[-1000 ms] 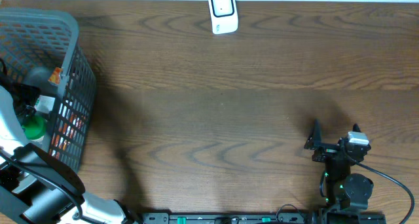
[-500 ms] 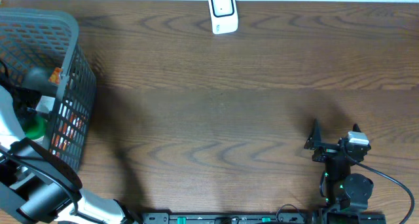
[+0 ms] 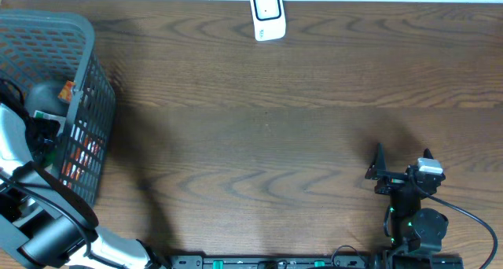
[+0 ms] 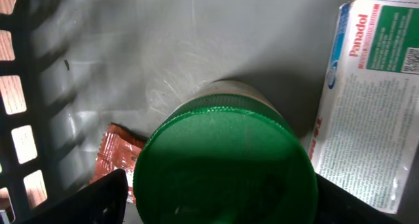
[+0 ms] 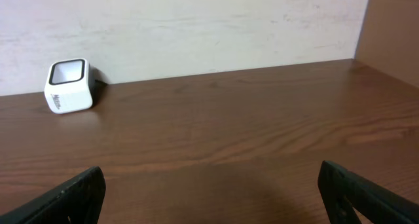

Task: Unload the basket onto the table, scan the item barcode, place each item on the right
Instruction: 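Lower the left gripper and grasp the green-lidded jar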

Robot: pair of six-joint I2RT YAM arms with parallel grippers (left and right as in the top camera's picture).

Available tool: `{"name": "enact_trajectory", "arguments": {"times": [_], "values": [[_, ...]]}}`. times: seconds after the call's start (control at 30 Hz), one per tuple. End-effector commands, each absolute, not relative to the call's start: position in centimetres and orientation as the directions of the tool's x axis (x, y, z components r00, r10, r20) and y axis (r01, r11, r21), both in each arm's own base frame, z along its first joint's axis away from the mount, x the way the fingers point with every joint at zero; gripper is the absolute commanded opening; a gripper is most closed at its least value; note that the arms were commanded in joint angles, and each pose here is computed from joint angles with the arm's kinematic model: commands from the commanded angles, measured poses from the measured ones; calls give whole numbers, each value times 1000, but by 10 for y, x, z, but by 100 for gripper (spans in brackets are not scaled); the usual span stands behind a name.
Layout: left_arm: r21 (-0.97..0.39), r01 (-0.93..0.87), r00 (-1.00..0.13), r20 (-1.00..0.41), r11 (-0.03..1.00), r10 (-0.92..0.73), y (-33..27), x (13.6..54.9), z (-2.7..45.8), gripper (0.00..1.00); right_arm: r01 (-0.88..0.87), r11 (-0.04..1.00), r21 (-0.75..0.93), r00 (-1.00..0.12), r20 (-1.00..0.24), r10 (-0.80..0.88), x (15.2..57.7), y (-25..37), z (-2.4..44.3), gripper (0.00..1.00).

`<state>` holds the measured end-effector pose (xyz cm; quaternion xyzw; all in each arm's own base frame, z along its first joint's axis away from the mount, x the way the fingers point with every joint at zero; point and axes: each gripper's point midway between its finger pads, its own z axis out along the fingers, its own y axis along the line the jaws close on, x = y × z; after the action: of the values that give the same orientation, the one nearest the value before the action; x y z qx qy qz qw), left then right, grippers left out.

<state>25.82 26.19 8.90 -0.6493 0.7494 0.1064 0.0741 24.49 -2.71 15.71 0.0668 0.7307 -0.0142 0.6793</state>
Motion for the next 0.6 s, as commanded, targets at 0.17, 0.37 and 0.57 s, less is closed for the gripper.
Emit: {"name": "enact_trajectory", "arguments": {"times": [0.17,0.37,0.57], "values": [[84,-991,-126,-274,107,-953,272,258,79,83,117,991,62,-68,-995,70,245,-28,156,99],[118,-987,-137,-238,111,-962,273,259,55,83,117,991,62,-68,-995,70,245,-28,156,99],[130,-985,-140,-226,112,-964,275,261,41,84,117,991,62,-68,-995,70,245,-28,156,99]]}}
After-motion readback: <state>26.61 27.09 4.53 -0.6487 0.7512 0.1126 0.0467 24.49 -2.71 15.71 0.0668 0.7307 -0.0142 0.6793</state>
